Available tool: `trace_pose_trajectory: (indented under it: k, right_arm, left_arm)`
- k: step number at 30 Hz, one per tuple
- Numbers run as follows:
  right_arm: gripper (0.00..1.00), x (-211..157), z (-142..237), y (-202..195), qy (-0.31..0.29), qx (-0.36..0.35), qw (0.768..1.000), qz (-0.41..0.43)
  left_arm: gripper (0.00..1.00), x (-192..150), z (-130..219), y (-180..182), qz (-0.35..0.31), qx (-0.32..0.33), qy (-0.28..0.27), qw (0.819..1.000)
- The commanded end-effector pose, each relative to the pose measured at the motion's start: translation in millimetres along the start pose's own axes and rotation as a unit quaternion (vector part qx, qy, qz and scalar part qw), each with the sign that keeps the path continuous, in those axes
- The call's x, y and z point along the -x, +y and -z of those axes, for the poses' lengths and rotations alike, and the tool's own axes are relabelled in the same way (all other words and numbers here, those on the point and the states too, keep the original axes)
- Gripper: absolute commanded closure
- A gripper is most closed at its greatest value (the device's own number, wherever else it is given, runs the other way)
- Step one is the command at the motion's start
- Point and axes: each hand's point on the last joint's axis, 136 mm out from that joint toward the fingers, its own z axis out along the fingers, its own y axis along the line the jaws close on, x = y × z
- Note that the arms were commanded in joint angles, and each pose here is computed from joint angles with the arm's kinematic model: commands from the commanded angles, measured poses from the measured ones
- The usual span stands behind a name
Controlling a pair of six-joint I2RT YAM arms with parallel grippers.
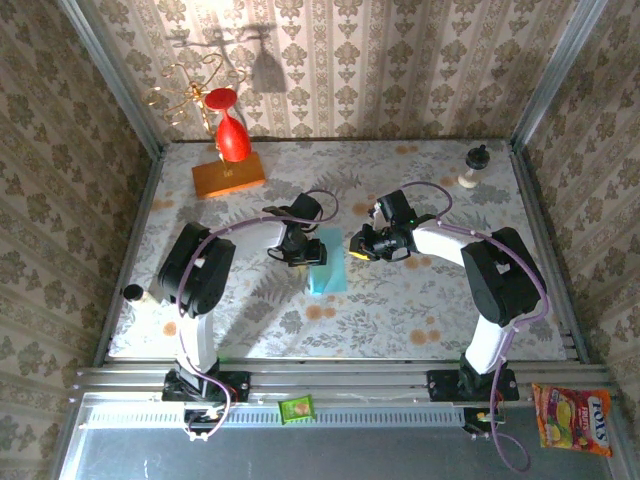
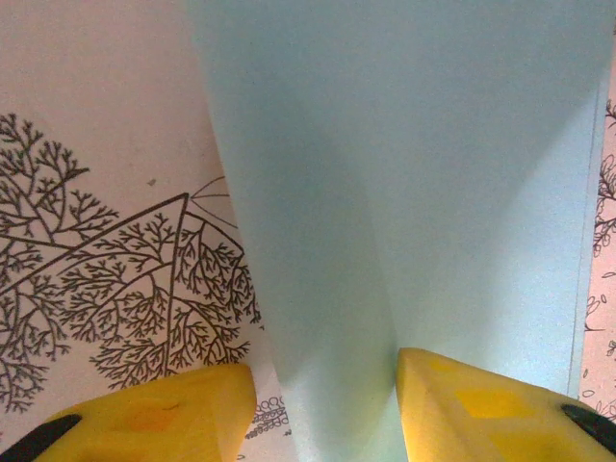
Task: Fold a paper plane with a square sheet of paper (pick it up from the middle)
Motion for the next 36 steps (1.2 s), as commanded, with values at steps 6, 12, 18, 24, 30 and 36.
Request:
trace_pose_trajectory:
  k: [6,12,18,24,30,36]
  right_arm:
    - [0.82,-3,-3,-9,0.005,-0.011,1.000,-0.009]
    - [0.82,-3,-5,-9,0.008,-0.008,1.000,-0.012]
    - [0.82,-4,-6,-11,0.009,-0.010,1.000,-0.015]
    - [0.82,-5,-7,-12,0.011,-0.010,1.000,-0.015]
    - [0.82,-6,-7,-13,0.012,-0.010,1.000,-0.016]
    - [0.82,-7,-9,-15,0.013,-0.011,1.000,-0.018]
  left_arm:
    - [0.53,-42,-57,24,0.018,0.033,0.075,0.996]
    - [0.53,-42,-59,19,-0.009,0.031,0.087,0.996]
    - [0.53,-44,-64,19,-0.007,0.030,0.093,0.995]
    - [0.52,-44,-67,19,-0.003,0.031,0.094,0.995]
    - [0.51,-45,-70,19,-0.004,0.030,0.099,0.995]
    - [0.51,-47,-73,20,-0.007,0.030,0.103,0.994]
